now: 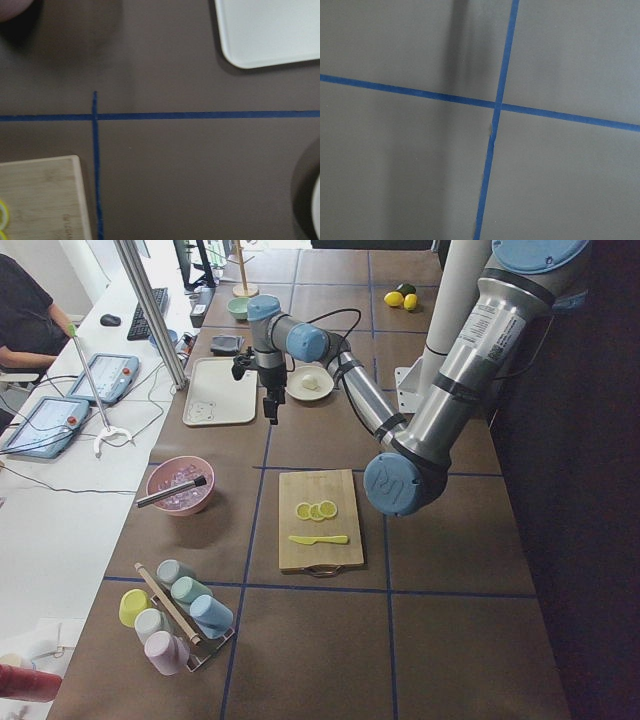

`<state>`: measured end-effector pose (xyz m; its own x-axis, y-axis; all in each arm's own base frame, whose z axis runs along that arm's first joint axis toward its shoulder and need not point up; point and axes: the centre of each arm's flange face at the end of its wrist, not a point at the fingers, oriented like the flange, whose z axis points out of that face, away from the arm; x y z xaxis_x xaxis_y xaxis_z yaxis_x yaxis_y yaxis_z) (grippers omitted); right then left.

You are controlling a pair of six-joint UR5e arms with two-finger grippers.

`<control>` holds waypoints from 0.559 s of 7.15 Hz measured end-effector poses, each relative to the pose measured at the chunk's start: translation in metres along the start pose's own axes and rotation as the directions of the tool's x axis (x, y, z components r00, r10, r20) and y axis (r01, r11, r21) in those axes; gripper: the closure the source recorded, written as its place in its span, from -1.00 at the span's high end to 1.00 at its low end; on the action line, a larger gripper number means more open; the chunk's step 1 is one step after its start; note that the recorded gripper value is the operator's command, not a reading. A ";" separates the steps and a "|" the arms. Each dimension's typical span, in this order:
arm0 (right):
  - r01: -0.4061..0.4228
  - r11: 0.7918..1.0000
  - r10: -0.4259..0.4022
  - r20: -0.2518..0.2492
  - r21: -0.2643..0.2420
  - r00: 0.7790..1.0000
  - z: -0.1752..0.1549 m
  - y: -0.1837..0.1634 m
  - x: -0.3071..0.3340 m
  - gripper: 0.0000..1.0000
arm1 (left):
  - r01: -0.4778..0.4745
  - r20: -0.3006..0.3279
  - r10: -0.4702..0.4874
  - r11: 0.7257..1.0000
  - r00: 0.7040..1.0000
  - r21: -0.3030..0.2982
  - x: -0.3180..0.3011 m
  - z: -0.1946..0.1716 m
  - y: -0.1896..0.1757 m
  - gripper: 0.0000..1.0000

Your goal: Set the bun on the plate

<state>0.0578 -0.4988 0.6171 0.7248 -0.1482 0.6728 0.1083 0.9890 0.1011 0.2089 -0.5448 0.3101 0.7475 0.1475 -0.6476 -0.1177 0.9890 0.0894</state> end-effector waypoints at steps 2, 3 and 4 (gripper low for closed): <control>0.013 1.000 -0.013 0.018 0.026 1.000 0.011 0.009 0.007 1.00 | -0.072 -0.005 0.072 0.997 0.997 -0.015 -0.120 -0.006 0.016 1.00; 0.007 0.999 -0.008 0.020 0.040 1.000 0.015 0.012 0.010 1.00 | -0.081 -0.002 0.081 0.996 0.997 -0.021 -0.175 -0.005 0.033 1.00; -0.005 0.999 0.004 0.020 0.048 1.000 0.015 0.011 0.010 1.00 | -0.080 -0.003 0.080 0.996 0.997 -0.030 -0.225 -0.003 0.050 1.00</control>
<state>0.0561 -0.4895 0.6357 0.7114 -0.1443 0.6878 0.0720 0.9885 0.1330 0.0327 -0.5287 0.4576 0.7336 0.2260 -0.6409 -0.1964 0.9733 0.1184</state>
